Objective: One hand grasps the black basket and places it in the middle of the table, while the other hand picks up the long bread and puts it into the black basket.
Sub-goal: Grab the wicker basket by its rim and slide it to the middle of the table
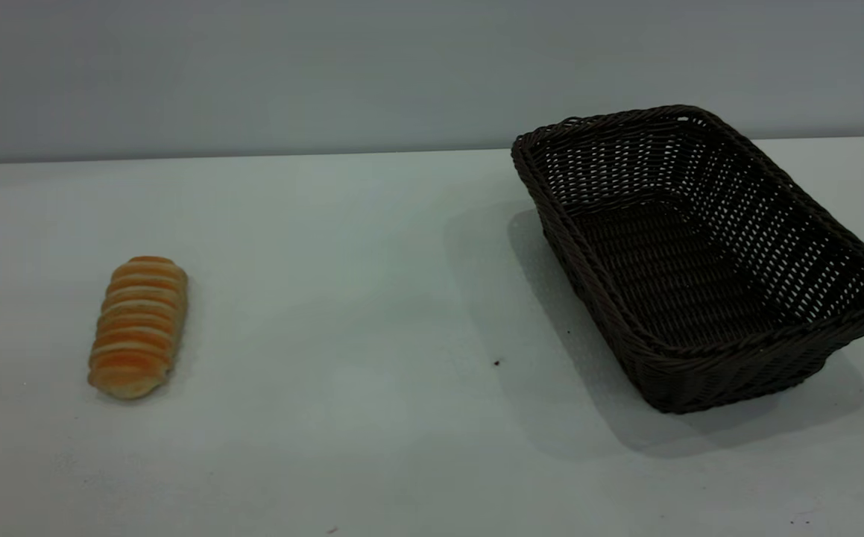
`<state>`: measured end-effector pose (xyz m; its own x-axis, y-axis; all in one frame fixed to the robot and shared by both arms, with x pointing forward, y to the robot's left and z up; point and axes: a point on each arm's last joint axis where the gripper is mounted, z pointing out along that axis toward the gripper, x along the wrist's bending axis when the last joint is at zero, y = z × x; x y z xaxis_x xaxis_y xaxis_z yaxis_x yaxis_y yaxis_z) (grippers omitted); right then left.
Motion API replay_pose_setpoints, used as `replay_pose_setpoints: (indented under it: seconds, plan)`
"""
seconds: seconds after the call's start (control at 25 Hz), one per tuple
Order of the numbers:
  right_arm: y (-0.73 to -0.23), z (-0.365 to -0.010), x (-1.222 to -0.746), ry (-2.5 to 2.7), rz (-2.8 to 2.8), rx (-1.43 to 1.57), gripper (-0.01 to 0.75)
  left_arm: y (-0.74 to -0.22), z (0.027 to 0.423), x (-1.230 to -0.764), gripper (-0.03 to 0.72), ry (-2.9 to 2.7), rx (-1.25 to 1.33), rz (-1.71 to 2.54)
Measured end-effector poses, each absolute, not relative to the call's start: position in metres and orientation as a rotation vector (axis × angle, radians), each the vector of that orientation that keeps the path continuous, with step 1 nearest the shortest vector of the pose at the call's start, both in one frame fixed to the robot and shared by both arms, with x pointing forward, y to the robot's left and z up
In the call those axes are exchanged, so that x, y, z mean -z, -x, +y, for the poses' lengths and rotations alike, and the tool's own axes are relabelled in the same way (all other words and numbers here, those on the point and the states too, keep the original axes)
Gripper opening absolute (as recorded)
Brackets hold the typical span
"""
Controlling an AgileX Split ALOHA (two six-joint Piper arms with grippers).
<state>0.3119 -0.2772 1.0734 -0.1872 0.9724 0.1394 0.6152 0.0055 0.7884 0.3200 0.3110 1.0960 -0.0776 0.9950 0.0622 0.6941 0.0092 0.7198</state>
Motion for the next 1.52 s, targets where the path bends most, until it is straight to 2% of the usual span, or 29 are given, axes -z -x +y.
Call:
replay_pose_setpoints:
  seconds: [0.16, 0.28, 0.56, 0.84, 1.2, 1.52]
  plan:
    - [-0.36, -0.266, -1.069, -1.791, 1.953, -1.07, 0.503, -0.364, 0.312, -1.098, 0.568, -1.849, -0.815, 1.8]
    - [-0.392, -0.257, -1.053, -2.019, 1.977, -1.108, 0.528, -0.389, 0.313, -1.087, 0.568, -1.916, -0.764, 1.821]
    - [-0.456, -0.242, -0.99, -2.678, 1.787, -1.073, 0.533, -0.414, 0.311, -1.073, 0.568, -1.933, -0.683, 1.846]
    - [-0.487, -0.235, -0.927, -3.158, 1.465, -0.919, 0.534, -0.415, 0.31, -1.073, 0.568, -1.919, -0.675, 1.844]
    - [-0.508, -0.242, -0.885, -3.32, 0.966, -0.841, 0.533, -0.415, 0.309, -1.073, 0.568, -1.911, -0.664, 1.845]
    - [-0.521, -0.249, -0.859, -3.317, 0.803, -0.762, 0.533, -0.415, 0.309, -1.073, 0.568, -1.91, -0.662, 1.844]
